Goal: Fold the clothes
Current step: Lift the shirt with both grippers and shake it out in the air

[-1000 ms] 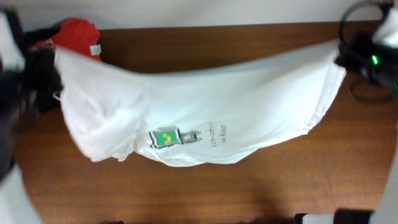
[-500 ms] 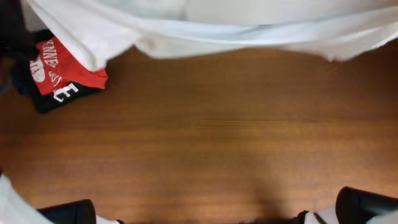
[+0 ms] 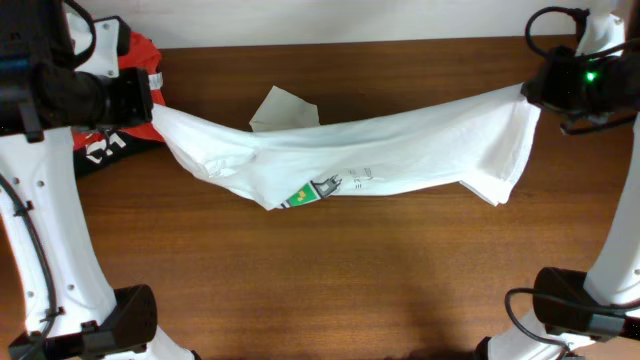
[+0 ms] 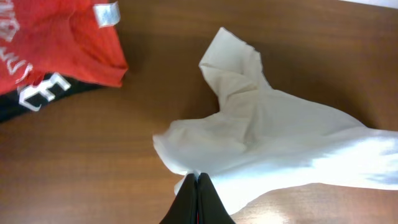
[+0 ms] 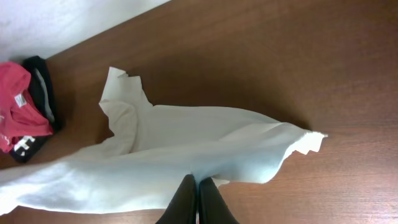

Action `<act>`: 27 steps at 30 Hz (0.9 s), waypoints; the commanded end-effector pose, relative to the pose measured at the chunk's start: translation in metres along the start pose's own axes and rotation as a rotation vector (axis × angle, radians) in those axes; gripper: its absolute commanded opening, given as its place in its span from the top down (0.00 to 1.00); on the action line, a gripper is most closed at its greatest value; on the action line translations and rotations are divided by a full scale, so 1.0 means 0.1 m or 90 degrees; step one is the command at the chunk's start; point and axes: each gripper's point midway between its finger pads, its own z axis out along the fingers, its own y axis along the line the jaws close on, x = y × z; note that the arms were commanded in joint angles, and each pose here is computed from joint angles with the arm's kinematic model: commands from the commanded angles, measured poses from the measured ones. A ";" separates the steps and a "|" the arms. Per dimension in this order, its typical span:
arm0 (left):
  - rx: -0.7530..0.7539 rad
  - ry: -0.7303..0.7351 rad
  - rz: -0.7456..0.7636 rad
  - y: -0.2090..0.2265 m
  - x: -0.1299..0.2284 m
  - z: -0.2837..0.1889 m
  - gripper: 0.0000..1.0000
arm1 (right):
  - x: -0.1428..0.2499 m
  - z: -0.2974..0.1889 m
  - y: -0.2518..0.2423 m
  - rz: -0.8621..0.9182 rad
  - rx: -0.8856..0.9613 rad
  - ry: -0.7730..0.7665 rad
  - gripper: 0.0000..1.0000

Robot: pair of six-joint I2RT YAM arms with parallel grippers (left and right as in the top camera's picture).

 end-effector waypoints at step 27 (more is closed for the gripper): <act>0.049 -0.005 0.061 -0.48 0.20 -0.25 1.00 | 0.73 0.02 -0.84 0.079 0.145 0.113 0.96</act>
